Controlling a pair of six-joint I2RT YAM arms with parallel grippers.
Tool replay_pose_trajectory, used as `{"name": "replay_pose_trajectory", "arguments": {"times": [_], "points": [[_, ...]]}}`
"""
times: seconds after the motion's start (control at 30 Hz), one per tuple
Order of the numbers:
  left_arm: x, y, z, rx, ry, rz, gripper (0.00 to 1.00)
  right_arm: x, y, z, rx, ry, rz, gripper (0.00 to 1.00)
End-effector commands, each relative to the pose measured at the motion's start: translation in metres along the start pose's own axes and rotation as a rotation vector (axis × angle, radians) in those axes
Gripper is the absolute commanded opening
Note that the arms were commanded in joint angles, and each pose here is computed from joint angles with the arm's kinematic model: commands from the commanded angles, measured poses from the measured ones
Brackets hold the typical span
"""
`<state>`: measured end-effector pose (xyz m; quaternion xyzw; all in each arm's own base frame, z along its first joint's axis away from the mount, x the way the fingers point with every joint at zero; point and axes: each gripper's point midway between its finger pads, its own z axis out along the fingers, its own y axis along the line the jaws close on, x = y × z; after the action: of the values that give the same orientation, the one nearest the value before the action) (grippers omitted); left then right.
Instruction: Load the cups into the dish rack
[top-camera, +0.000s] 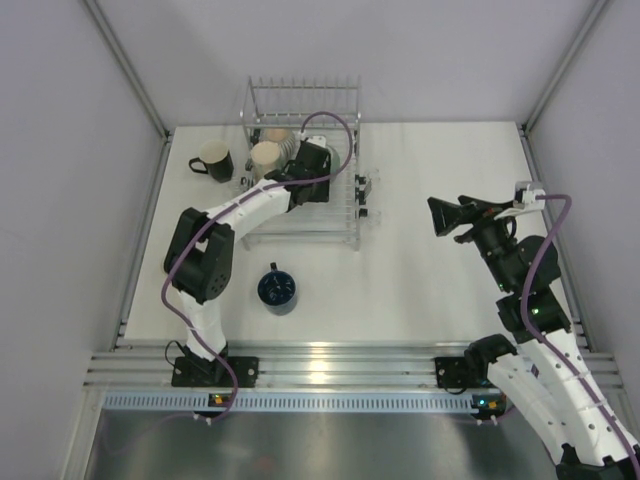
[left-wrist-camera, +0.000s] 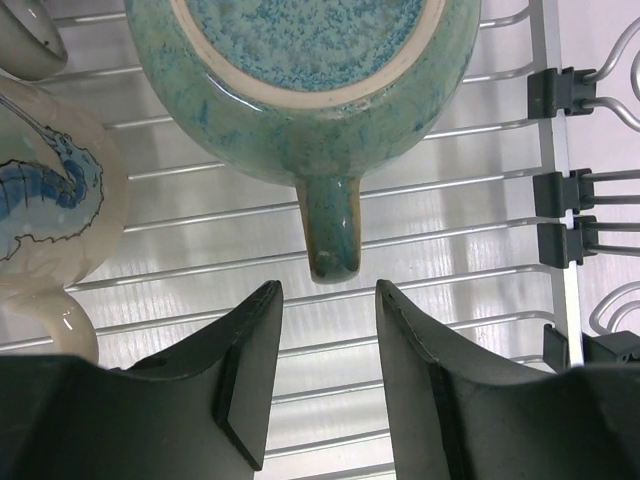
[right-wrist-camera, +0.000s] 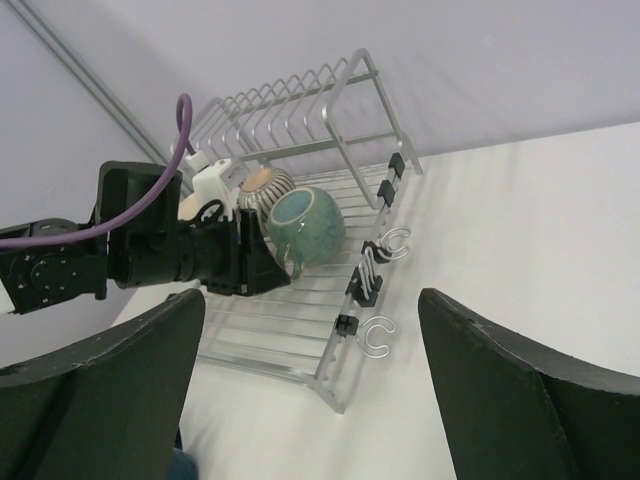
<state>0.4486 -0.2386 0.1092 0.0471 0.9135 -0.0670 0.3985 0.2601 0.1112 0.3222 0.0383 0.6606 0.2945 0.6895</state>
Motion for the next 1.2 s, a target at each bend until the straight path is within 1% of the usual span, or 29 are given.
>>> {"name": "replay_pose_trajectory", "arguments": {"times": [0.0,0.1,0.2,0.27,0.53,0.63,0.67,1.03,1.17], "points": [[-0.026,-0.01,-0.01,0.044,-0.074,0.01,0.48,-0.017,0.011,0.001,-0.036,-0.045,0.0,0.88],[-0.035,-0.007,-0.004,0.013,-0.1,0.017,0.47,-0.017,0.011,0.002,-0.034,-0.045,-0.003,0.88],[-0.05,-0.007,0.0,-0.005,-0.143,0.011,0.43,-0.015,0.01,0.002,-0.034,-0.041,-0.007,0.88],[-0.058,-0.007,0.005,-0.018,-0.172,0.005,0.42,-0.013,0.009,0.003,-0.029,-0.038,-0.01,0.88],[-0.078,-0.014,0.022,-0.017,-0.237,0.017,0.42,-0.016,0.004,0.003,-0.009,-0.05,-0.039,0.88],[-0.079,-0.014,0.031,-0.027,-0.24,0.033,0.42,-0.017,0.005,0.004,-0.011,-0.049,-0.047,0.88],[-0.079,-0.012,0.035,-0.034,-0.243,0.037,0.42,-0.019,0.001,0.005,0.013,-0.06,-0.049,0.88],[-0.104,-0.004,0.042,-0.049,-0.337,0.025,0.43,-0.018,0.0,0.006,0.017,-0.055,-0.049,0.88],[-0.11,-0.004,0.047,-0.055,-0.35,0.025,0.44,-0.02,0.001,0.005,0.017,-0.055,-0.049,0.88]]}}
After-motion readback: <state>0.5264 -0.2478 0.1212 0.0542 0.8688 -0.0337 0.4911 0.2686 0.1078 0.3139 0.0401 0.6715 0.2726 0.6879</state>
